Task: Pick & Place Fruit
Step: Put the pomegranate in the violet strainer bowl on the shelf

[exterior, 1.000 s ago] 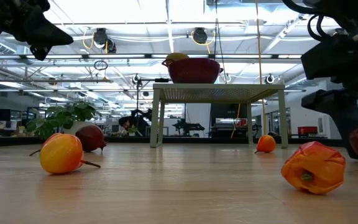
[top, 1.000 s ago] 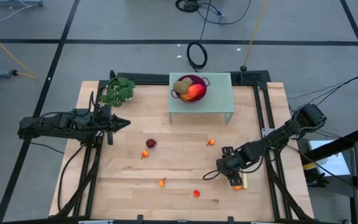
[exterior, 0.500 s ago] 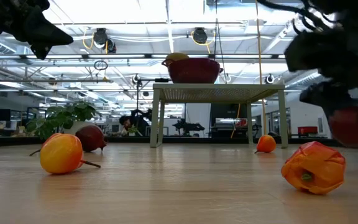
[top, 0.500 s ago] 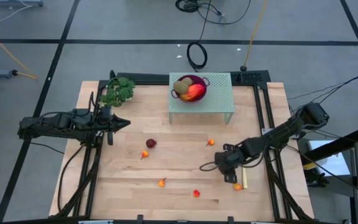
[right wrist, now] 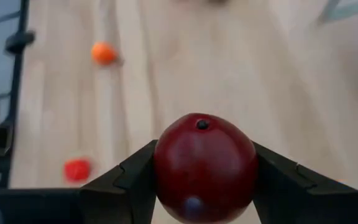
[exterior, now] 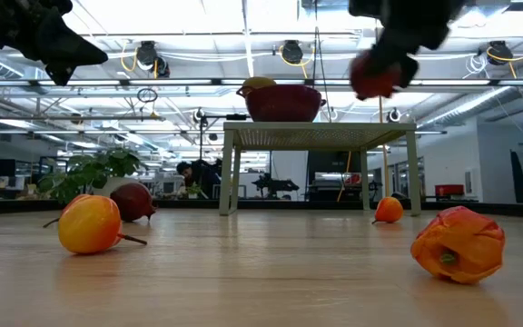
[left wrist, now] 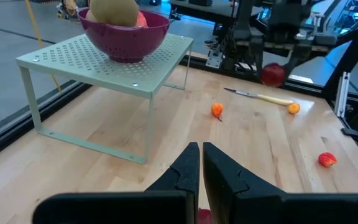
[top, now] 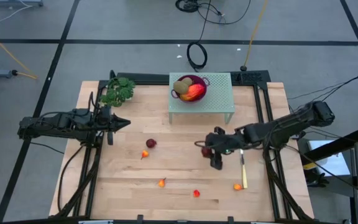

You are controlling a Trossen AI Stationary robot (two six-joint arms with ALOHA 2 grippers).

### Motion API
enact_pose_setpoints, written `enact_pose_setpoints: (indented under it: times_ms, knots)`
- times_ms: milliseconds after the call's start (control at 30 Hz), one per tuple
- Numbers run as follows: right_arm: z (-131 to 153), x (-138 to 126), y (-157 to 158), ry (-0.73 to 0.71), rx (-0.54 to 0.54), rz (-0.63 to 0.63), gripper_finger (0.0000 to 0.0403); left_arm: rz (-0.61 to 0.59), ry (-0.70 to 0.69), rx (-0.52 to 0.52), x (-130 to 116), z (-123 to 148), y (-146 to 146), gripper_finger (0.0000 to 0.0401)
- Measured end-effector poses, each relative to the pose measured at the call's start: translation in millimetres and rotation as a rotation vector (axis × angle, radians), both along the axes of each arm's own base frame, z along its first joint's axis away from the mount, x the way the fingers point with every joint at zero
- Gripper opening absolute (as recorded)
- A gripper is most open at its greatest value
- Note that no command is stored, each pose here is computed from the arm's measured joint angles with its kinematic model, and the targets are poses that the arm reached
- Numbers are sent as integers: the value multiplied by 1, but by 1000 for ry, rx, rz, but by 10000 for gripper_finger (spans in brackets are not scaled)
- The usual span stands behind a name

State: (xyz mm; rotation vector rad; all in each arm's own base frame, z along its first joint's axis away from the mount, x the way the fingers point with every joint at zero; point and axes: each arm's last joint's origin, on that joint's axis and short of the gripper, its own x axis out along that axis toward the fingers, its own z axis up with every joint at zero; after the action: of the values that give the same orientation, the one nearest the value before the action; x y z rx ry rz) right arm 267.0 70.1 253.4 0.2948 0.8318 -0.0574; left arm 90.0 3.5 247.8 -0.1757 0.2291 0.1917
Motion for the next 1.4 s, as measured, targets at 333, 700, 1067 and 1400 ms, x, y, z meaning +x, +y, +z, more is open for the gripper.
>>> enact_pose_setpoints:
  times_ms: [333,700,1067,1400]
  knots:
    - [38,18,-39,-143,-97,-191,196,40,3,31,0,0,1,19]
    - [81,30,-93,-320,-245,-257,196,35,8,54,0,0,1,19]
    - [95,18,-172,-362,-417,-329,199,37,-14,51,0,2,1,19]
    - [86,15,-228,-443,-344,-308,202,104,-18,65,0,3,3,19]
